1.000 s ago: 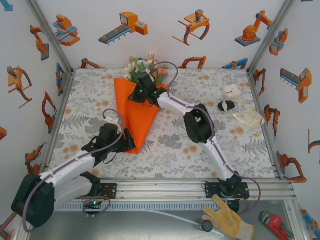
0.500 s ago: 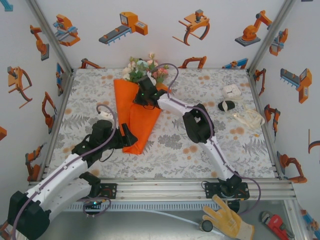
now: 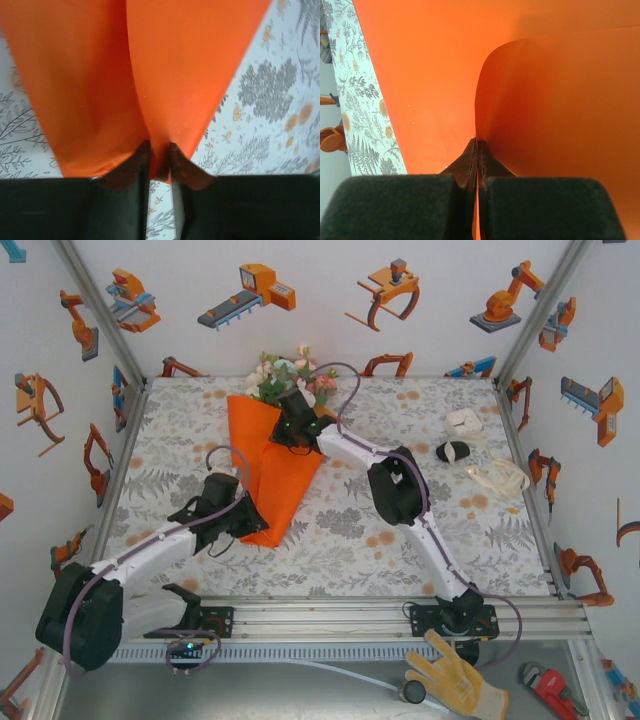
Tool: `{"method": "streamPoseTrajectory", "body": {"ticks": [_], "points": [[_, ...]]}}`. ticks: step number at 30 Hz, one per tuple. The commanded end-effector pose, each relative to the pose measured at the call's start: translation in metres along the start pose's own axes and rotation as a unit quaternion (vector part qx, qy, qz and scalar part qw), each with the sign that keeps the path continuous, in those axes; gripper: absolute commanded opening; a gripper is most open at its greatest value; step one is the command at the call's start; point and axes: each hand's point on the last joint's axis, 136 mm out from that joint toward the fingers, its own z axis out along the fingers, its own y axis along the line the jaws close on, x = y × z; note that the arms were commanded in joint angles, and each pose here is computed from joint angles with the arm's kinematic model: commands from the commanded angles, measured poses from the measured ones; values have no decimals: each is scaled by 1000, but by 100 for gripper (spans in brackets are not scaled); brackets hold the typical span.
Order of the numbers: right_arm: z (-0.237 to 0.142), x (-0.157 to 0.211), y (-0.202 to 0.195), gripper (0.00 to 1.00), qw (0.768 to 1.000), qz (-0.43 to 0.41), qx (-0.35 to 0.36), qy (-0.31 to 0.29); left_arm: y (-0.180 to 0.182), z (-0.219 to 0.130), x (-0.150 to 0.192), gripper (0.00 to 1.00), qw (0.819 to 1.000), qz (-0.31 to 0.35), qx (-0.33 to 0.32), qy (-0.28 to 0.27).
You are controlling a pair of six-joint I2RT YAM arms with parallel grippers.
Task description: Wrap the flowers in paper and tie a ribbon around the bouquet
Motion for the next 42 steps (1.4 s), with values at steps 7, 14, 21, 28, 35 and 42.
{"method": "streamPoseTrajectory", "body": {"ticks": [7,14,21,28,35,42], "points": [[-82,-39,44,41,995,-54,-79,-28,31,8,0,0,995,-83,-18,-47],[-116,-22,32,41,992,-60,-109,-31,46,2,-1,0,987,-132,-33,-81],[-98,31,13,37,989,-37,-141,30,61,-1,7,0,979,-174,-55,-86],[-69,53,-22,37,993,-56,-93,55,76,7,21,0,971,-211,-82,-71],[-48,67,-41,36,992,-74,-74,66,92,2,33,0,964,-231,-114,-71],[-41,76,-56,37,993,-79,-58,73,74,-38,-1,47,978,-131,-111,-115]]}}
